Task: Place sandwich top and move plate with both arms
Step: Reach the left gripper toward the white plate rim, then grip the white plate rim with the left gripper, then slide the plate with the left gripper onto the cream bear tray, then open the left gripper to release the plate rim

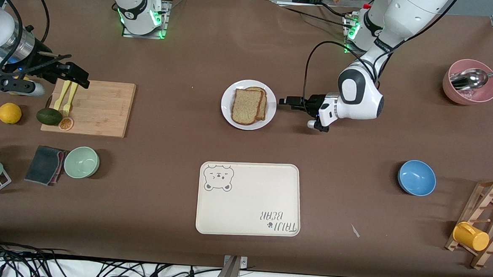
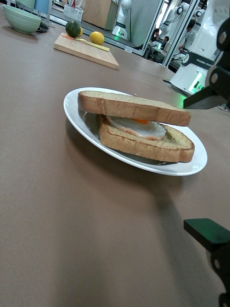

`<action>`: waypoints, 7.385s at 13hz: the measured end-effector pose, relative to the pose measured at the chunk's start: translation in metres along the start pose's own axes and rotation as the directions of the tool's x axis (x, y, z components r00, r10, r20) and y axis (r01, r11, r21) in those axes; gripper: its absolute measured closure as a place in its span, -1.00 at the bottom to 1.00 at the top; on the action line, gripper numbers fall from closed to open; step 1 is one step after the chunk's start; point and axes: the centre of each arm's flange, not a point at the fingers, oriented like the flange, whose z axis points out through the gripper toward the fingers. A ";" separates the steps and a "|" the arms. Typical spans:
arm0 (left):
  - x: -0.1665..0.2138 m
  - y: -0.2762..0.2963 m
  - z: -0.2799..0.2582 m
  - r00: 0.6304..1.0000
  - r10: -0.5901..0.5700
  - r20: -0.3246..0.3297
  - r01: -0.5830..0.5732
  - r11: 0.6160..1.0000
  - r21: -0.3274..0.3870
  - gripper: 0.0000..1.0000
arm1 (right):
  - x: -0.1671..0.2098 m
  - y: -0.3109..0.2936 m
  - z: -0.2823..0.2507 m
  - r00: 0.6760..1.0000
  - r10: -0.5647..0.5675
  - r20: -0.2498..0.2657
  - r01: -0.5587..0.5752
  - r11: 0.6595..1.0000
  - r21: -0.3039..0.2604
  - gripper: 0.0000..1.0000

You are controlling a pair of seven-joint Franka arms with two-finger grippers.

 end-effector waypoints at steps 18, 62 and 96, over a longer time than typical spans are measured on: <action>0.003 -0.003 0.051 0.999 0.020 -0.048 -0.023 0.996 -0.081 -0.74 | 0.000 0.000 0.000 1.000 0.000 0.000 0.000 1.000 0.000 -0.98; 0.097 0.033 0.015 0.949 0.195 -0.248 -0.236 0.961 -0.146 0.91 | 0.000 0.002 0.000 1.000 0.000 0.001 0.000 1.000 0.000 -0.98; 0.267 0.028 -0.036 0.934 0.030 -0.355 -0.069 0.993 -0.100 0.31 | 0.001 0.005 0.001 1.000 0.005 0.006 -0.005 1.000 -0.001 -0.99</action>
